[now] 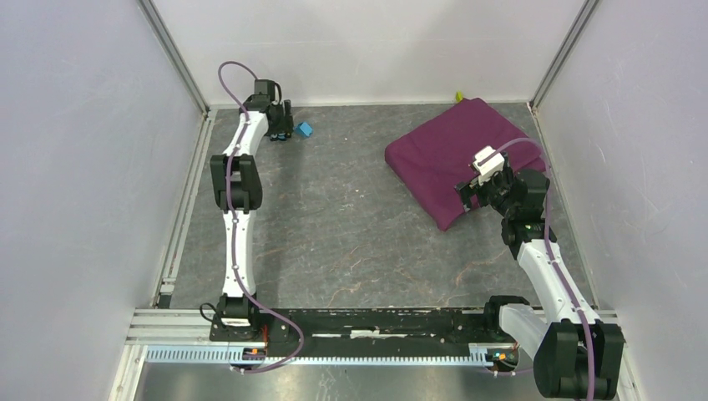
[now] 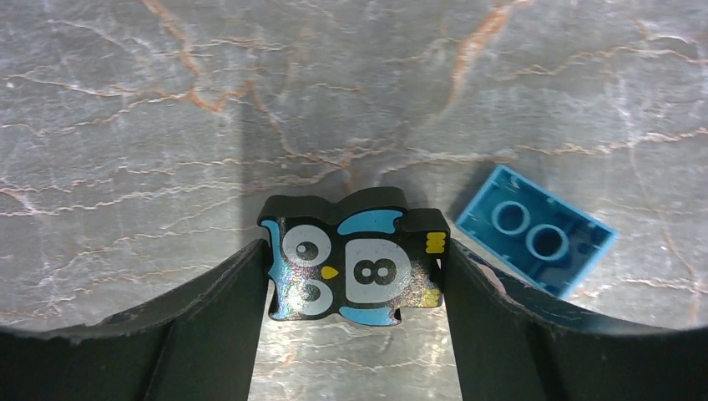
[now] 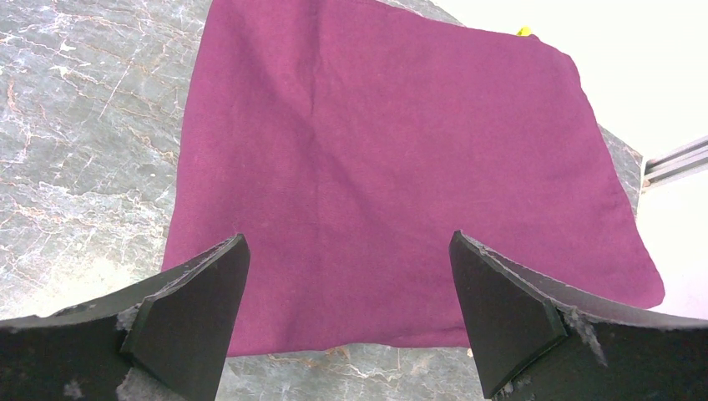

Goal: Open and lay out the surgical kit
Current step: Move the distractor to the center of the board.

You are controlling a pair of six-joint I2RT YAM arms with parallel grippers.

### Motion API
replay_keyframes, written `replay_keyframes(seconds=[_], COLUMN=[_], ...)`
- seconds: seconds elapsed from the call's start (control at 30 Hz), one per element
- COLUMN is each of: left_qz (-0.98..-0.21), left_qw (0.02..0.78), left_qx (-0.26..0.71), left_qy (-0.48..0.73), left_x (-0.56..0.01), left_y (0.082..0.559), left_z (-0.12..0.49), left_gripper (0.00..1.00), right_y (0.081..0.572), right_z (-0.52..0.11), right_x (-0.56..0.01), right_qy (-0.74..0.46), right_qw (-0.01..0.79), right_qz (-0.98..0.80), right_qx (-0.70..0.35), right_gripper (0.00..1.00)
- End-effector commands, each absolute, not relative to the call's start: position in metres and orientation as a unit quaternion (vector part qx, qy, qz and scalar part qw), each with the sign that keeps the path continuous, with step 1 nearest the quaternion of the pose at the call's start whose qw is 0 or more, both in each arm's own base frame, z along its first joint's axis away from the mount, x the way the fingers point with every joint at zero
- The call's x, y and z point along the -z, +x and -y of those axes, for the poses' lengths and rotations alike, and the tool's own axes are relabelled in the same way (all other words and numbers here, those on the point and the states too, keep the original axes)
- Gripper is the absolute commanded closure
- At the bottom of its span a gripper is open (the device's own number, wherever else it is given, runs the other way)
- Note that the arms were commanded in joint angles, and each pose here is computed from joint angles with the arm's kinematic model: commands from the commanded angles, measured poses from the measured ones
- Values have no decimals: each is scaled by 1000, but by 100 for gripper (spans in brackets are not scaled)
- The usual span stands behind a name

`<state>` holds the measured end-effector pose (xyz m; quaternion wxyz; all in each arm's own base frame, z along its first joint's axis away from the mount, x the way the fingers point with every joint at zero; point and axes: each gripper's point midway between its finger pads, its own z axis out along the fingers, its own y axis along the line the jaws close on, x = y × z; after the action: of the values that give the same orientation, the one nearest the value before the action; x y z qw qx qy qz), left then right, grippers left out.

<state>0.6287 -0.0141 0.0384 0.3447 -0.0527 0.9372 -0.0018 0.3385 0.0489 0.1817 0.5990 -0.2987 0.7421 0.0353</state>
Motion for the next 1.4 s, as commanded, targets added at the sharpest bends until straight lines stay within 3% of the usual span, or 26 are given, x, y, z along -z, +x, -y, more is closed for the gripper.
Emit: replay_keyframes(seconds=[0.0,0.13,0.47,0.63,0.83,1.0,1.37], left_qz=[-926,-920,-888,-873,-858,-860,-853], left_qw=[363,374,438,471,506,497,478], left_qx=[9,19,12,17,60,116,136], left_qy=[-103,-114,-137,-126,-64,-2,159], left_x=[-47,-48,-78,-133,-203,-222,-178], left_y=[640,647,673,665,615,552,456], left_z=[-1,1,-27,-31,-8,25,115], left_gripper=[27,23,0,0,0,0,0], right_y=[344,344,343,343,347,353,362], right_z=[-48,-48,-50,-50,-43,-30,-46], right_x=[-199,-198,-197,-201,-204,-206,-186], right_qy=[-304,-304,-306,-299,-259,-231,-262], right_qw=[615,615,616,624,630,626,575], right_qz=[-727,-727,-725,-722,-732,-745,-775], right_qx=[-25,-25,-30,-30,-27,-4,-16], right_gripper=[3,3,3,3,3,3,3])
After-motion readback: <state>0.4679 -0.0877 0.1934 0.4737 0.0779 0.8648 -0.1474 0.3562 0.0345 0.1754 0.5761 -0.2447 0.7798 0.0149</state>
